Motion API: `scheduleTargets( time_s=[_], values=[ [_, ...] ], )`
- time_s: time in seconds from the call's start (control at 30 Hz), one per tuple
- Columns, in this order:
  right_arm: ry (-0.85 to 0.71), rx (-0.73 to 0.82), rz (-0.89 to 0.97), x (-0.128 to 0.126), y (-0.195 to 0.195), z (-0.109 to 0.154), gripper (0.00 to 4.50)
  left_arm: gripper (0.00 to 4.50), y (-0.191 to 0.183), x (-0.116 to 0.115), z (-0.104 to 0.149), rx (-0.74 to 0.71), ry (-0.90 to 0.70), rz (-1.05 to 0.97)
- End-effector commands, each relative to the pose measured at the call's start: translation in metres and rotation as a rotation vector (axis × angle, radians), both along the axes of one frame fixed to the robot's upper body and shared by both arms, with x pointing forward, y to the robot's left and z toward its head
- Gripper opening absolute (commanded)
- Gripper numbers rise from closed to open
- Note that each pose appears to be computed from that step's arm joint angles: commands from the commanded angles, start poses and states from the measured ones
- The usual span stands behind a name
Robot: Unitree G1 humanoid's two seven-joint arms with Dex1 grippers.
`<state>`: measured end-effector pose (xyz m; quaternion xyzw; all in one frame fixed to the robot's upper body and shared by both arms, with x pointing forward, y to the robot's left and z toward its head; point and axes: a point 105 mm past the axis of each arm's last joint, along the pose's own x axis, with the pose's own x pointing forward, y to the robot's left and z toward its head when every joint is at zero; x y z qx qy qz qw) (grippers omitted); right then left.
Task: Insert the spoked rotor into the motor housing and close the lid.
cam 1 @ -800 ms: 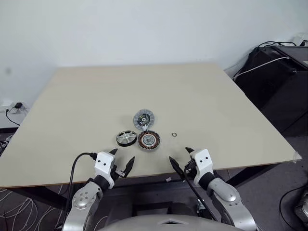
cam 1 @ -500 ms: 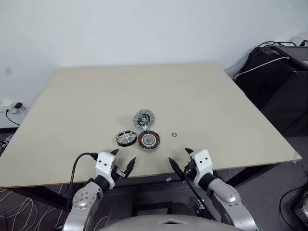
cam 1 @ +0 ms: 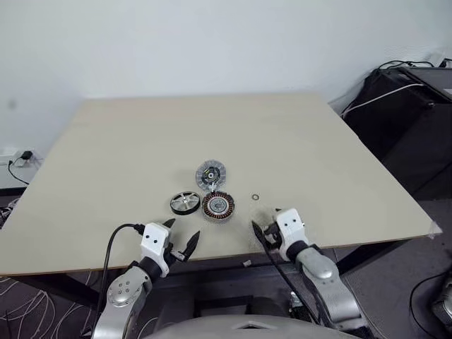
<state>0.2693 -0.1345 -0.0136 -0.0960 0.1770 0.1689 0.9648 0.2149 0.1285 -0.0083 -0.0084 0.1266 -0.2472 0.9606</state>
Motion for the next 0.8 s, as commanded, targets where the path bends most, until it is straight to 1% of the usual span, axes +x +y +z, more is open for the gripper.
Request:
scheduleTargets(
  time_s=[0.03,0.23,0.37,0.57,0.8],
  values=[
    [0.0,-0.001,-0.041,0.023,-0.002,0.005,4.5,4.47,-0.005,0.007,0.016,-0.009,-0.065,-0.016],
    [0.031,0.042,-0.093,0.053,-0.004,0.001,4.5,4.47,-0.004,0.008,0.016,-0.002,-0.075,0.001],
    [0.038,0.053,-0.11,0.066,-0.003,-0.001,4.5,4.47,-0.004,0.008,0.017,-0.001,-0.076,0.007],
    [0.049,0.084,-0.113,0.076,0.006,-0.004,4.5,4.47,-0.004,0.007,0.016,0.003,-0.075,0.014],
    [0.068,0.083,-0.087,0.078,0.016,-0.01,4.5,4.47,-0.004,0.007,0.016,0.001,-0.075,0.015]
  ],
)
